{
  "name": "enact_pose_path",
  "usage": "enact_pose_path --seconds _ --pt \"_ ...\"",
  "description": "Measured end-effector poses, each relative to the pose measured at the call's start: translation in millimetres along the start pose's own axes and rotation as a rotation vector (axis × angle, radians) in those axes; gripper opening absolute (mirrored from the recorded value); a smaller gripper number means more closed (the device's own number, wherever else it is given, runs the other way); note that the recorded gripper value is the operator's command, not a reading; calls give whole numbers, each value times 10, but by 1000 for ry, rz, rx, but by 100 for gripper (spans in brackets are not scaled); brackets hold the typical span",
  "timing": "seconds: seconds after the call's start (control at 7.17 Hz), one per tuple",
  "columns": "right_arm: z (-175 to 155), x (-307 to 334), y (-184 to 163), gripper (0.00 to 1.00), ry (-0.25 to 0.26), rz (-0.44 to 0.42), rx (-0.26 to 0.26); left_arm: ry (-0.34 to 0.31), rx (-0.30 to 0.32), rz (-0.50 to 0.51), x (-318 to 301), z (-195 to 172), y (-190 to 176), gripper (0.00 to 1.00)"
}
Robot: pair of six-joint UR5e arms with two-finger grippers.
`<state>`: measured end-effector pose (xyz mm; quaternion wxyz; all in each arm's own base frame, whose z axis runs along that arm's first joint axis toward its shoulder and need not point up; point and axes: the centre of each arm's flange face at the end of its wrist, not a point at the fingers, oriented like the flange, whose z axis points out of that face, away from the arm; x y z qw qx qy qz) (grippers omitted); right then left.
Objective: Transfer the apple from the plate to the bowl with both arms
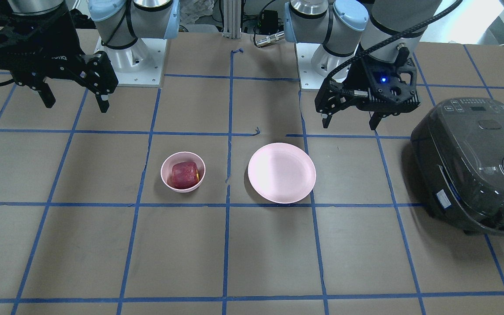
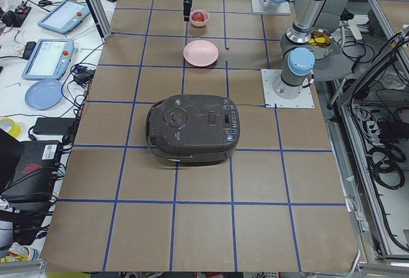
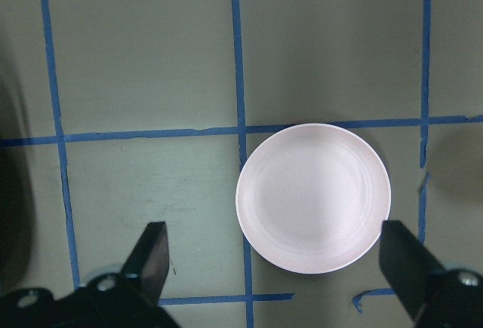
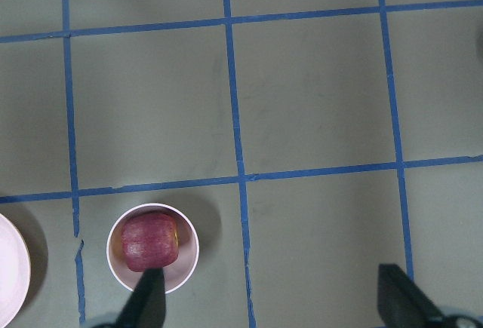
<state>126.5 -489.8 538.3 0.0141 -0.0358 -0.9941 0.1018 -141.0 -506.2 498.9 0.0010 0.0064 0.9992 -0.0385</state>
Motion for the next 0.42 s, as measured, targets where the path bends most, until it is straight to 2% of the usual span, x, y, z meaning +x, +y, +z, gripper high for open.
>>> enact_pose_path --seconds 0.42 --pt "0 0 0 100 0 0 0 -4 -32 2 9 -57 -27 100"
